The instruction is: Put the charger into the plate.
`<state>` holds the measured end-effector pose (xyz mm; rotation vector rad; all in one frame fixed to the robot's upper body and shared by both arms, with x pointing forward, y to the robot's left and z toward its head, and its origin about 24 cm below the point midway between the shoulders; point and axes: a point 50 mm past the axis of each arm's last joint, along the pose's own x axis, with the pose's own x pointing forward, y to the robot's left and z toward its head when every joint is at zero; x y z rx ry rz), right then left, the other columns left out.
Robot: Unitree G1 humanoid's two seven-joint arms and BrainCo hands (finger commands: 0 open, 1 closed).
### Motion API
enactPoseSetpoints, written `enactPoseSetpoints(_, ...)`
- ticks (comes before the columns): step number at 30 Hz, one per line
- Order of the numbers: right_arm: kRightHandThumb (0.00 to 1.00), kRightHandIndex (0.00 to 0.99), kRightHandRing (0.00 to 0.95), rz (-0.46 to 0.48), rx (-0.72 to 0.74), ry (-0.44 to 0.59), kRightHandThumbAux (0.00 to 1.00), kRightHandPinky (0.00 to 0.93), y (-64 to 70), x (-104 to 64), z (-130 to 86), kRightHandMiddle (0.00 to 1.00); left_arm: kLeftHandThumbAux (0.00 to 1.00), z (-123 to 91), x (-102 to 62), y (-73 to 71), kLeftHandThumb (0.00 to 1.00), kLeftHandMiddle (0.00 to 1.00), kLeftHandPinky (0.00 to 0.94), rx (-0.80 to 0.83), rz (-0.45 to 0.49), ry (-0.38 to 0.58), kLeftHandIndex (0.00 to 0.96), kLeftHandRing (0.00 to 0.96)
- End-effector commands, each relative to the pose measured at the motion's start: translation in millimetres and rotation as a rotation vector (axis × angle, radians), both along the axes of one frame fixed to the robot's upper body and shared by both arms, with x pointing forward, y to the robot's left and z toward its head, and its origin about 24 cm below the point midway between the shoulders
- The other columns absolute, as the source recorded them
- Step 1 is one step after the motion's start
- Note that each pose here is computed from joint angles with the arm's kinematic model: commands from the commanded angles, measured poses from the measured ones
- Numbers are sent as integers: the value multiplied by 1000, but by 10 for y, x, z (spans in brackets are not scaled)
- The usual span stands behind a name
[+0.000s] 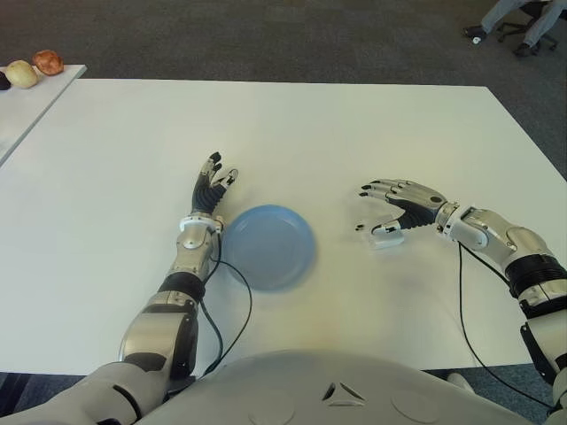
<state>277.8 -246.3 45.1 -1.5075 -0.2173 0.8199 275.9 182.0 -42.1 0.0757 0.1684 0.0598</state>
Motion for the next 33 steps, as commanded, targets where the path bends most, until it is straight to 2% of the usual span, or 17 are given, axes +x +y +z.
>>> enactPoseSetpoints(1, 252, 0, 0, -5, -29, 17, 104, 0, -22, -38, -26, 0, 590, -404, -335, 18, 0, 61, 73, -19, 14, 245, 27, 52)
enactPoseSetpoints(33, 243, 0, 0, -7, -29, 32, 113, 0, -34, -124, -47, 0, 561, -402, -346, 31, 0, 69, 78, -10, 11, 238, 30, 60)
